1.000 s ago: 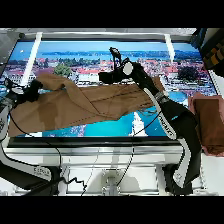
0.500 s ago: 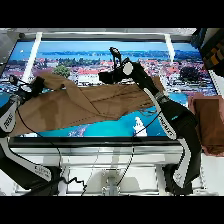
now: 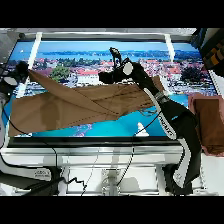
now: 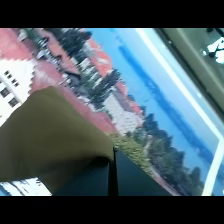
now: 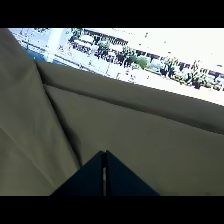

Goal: Fold the clothes and pants, and hang the long-sleeved shirts on hangers.

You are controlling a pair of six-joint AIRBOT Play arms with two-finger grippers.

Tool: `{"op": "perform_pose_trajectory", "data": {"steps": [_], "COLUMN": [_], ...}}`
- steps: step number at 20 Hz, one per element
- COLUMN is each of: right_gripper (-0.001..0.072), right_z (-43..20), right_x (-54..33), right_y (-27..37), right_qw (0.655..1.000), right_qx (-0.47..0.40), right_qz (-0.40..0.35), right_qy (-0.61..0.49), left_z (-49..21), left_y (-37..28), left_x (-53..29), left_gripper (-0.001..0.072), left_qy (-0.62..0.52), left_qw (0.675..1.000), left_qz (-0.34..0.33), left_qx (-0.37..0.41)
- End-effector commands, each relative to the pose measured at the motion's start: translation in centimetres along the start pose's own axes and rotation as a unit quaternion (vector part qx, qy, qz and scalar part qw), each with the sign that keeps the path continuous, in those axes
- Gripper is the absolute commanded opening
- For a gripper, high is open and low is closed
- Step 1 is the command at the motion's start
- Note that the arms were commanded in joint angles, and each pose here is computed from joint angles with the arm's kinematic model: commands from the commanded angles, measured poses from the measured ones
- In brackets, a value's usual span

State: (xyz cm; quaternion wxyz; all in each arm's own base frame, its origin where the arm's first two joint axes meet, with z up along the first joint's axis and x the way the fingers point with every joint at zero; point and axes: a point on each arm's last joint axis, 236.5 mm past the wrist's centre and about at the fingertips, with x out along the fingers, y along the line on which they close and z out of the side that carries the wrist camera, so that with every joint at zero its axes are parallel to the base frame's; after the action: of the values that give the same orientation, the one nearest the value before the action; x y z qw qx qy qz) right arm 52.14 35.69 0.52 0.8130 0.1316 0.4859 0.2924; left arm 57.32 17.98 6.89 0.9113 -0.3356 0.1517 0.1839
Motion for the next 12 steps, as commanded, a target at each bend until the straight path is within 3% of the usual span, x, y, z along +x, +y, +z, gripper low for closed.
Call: {"op": "perform_pose_trajectory", "data": {"steps": [1,6,12], "right_gripper": [0.0029,0.0029,0.0029], "right_z": [-0.2,-2.5,-4.6], "right_x": [-0.1,-0.2,-0.5], "right_y": [0.1,0.1,0.1], "right_qw": [1.0,0.999,0.995], "right_qx": [0.002,0.002,0.002], "right_qz": [0.002,0.002,0.001], "right_qy": [0.005,0.053,0.098], "left_z": [1.4,-0.8,0.1], "left_y": [-3.1,0.0,9.9], "left_x": [-4.2,-9.6,-17.7], "left_gripper": [0.0019,0.0018,0.0018], "left_qy": [0.025,0.141,0.242], "left_qw": [0.999,0.978,0.911], "left_qz": [-0.02,0.046,0.225], "left_qx": [0.038,0.146,0.249]}}
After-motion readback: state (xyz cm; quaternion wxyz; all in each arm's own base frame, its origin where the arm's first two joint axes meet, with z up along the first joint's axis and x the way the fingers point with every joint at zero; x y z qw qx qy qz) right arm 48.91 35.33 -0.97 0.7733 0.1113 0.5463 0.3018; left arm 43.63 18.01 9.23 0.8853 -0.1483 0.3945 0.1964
